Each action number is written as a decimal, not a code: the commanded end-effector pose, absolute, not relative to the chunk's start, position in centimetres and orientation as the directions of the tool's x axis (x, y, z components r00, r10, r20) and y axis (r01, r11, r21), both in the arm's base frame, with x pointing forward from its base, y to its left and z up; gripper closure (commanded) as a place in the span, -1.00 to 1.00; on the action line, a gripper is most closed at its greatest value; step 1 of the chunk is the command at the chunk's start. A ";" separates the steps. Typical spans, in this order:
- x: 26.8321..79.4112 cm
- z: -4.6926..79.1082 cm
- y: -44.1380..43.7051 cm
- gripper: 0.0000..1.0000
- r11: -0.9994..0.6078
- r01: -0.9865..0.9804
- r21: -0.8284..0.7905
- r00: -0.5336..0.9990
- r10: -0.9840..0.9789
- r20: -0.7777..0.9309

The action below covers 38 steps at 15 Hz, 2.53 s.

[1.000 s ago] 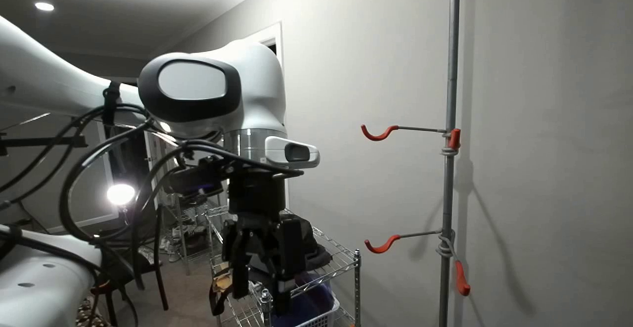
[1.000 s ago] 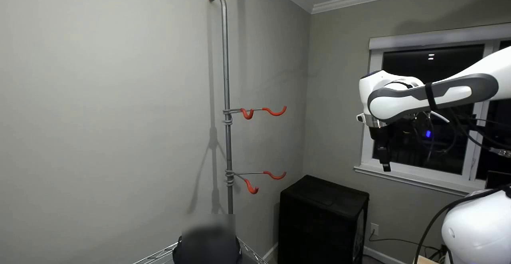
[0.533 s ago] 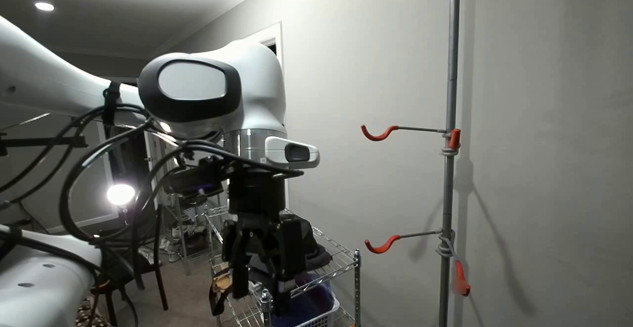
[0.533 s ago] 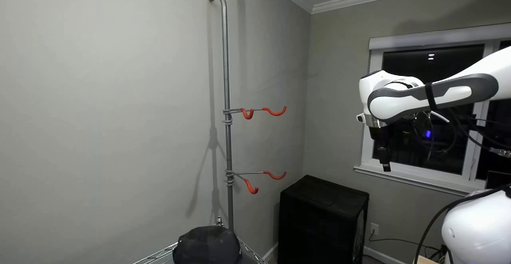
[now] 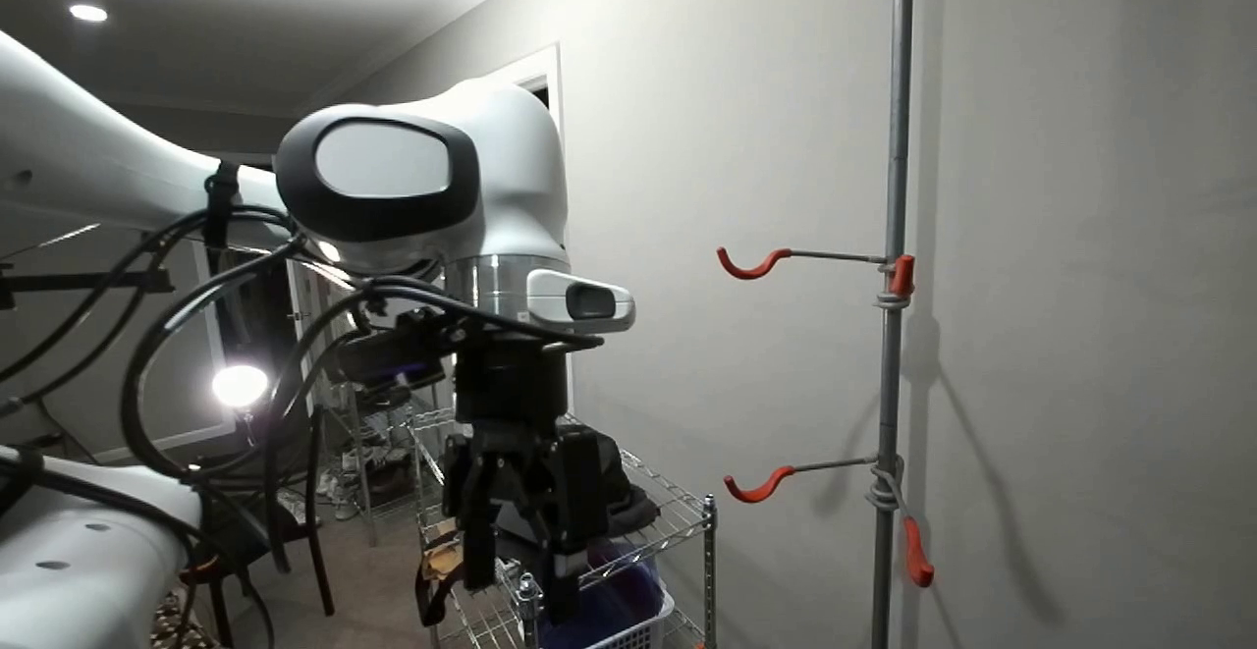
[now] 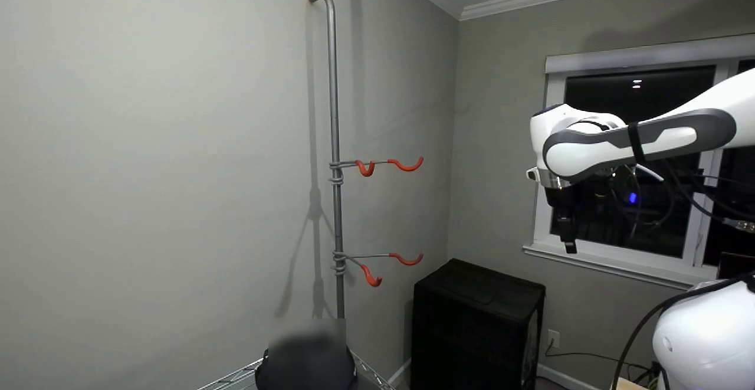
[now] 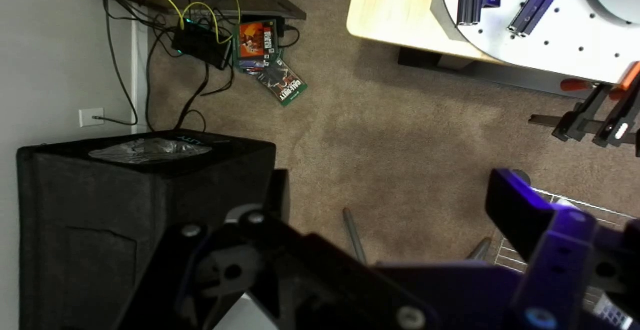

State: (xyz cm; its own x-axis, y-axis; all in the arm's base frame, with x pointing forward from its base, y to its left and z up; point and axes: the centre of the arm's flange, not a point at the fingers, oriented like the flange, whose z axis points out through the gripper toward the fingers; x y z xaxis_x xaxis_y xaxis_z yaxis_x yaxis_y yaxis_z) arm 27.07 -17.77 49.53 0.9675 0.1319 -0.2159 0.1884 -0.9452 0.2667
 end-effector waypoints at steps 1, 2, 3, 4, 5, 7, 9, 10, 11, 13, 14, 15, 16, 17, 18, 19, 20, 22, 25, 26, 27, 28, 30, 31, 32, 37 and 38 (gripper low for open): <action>32.1 50.3 -13.6 -1.00 -0.936 0.220 0.276 0.966 0.169 -0.196; 33.8 50.7 -10.9 -1.00 -0.923 0.272 0.273 0.957 0.230 -0.177; 34.6 51.0 -8.6 -1.00 -0.904 0.330 0.273 0.942 0.298 -0.154; 35.9 51.3 -5.9 -1.00 -0.882 0.377 0.282 0.926 0.352 -0.137; 37.1 51.6 -3.0 -1.00 -0.857 0.428 0.286 0.903 0.413 -0.114; 39.0 52.0 3.1 -1.00 -0.799 0.525 0.294 0.847 0.525 -0.086; 40.4 52.1 9.3 -1.00 -0.737 0.595 0.320 0.792 0.605 -0.081; 40.8 52.1 12.4 -1.00 -0.713 0.611 0.344 0.777 0.624 -0.085; 41.3 52.1 15.3 -1.00 -0.693 0.616 0.374 0.769 0.633 -0.093; 42.1 52.0 21.0 -1.00 -0.678 0.598 0.427 0.774 0.626 -0.089; 42.7 51.8 23.7 -1.00 -0.670 0.597 0.441 0.767 0.638 -0.069; 43.7 51.7 26.1 -1.00 -0.664 0.598 0.448 0.759 0.648 -0.053; 44.8 51.5 28.1 -1.00 -0.666 0.604 0.439 0.754 0.656 -0.043; 46.1 51.1 29.7 -1.00 -0.670 0.619 0.409 0.744 0.667 -0.032; 47.4 50.6 31.2 -1.00 -0.675 0.633 0.380 0.736 0.677 -0.022; 48.9 49.7 32.4 -1.00 -0.671 0.653 0.350 0.720 0.694 -0.013; 49.9 48.8 33.3 -1.00 -0.661 0.679 0.319 0.698 0.716 -0.003; 51.5 46.7 34.4 -1.00 -0.635 0.718 0.285 0.659 0.752 0.013; 52.4 44.4 34.7 -1.00 -0.583 0.776 0.241 0.604 0.797 -0.019; 51.3 44.3 34.5 -1.00 -0.623 0.734 0.271 0.650 0.760 -0.011; 51.7 43.7 34.7 -1.00 -0.610 0.748 0.261 0.636 0.771 -0.020; 52.0 43.4 34.8 -1.00 -0.605 0.754 0.256 0.630 0.776 -0.023; 52.2 43.6 34.9 -1.00 -0.601 0.758 0.254 0.625 0.780 -0.020; 52.2 43.7 34.9 -1.00 -0.600 0.759 0.255 0.624 0.781 -0.018; 52.2 43.8 34.9 -1.00 -0.599 0.759 0.255 0.623 0.782 -0.017; 52.4 39.3 36.1 -1.00 -0.592 0.778 0.210 0.568 0.806 0.167; 52.5 38.3 36.2 -1.00 -0.598 0.775 0.206 0.561 0.800 0.210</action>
State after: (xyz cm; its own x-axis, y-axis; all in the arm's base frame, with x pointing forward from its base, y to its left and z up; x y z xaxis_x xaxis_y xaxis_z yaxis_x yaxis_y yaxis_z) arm 52.61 36.57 41.69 0.5868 0.8030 0.1042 0.7698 -0.5931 0.2360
